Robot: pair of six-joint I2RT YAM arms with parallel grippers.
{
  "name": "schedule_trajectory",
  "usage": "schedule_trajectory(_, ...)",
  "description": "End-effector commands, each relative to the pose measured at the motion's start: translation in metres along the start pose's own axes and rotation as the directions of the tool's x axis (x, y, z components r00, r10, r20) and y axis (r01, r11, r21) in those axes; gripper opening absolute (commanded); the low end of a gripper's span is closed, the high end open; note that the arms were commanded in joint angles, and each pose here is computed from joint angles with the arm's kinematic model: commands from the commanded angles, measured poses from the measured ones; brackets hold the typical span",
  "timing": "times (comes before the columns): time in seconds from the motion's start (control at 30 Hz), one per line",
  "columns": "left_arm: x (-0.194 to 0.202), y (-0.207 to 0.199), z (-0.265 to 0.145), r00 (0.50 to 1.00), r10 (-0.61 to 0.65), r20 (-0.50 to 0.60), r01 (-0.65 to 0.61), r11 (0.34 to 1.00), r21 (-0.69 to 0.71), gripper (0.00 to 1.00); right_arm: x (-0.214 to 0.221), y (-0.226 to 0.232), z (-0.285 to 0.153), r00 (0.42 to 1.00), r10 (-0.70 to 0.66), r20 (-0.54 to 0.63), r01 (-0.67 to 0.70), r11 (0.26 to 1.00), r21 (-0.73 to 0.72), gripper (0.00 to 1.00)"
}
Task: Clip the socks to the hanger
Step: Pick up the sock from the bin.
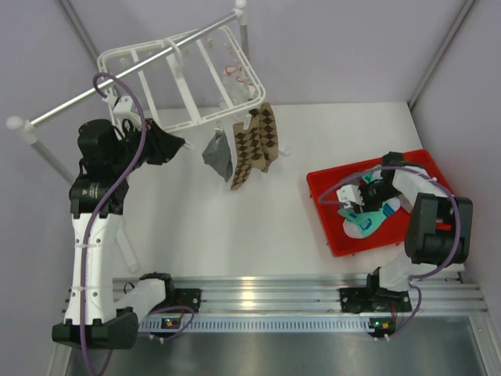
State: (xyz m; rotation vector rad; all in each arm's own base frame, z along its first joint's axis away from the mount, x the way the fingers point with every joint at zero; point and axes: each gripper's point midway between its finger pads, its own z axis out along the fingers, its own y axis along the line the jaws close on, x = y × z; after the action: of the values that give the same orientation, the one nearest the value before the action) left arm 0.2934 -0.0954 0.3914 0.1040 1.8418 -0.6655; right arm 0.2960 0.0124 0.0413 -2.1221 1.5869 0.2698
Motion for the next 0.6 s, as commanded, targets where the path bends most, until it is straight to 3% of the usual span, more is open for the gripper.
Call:
schedule_trajectory(0.0,0.003,-0.005,-0.002,1.0,0.002,-0.021,-0.001,1.0,0.023,0.0,-0.004,-0.026,0.001,0.905,-0.426,-0.012,0.426,0.905,0.0,0.37)
schedule_trajectory(0.1,0.004,-0.005,-0.002,1.0,0.003,-0.02,-0.003,1.0,0.021,0.0,-0.008,-0.026,0.003,0.907,-0.421,0.0,0.421,0.907,-0.007,0.28)
schedule_trajectory(0.13,0.003,-0.005,-0.002,1.0,0.005,-0.02,-0.004,1.0,0.021,0.0,-0.012,-0.027,0.003,0.907,-0.421,0.006,0.421,0.907,-0.003,0.1)
schedule_trajectory(0.2,0.003,-0.005,-0.002,1.0,0.006,-0.02,-0.006,1.0,0.02,0.0,-0.017,-0.029,0.002,0.91,-0.413,0.022,0.413,0.911,0.009,0.01)
schedule_trajectory(0.57,0.002,-0.005,-0.004,1.0,0.013,-0.019,-0.013,1.0,0.022,0.0,-0.047,-0.048,-0.032,0.936,-0.341,0.084,0.336,0.939,0.065,0.0)
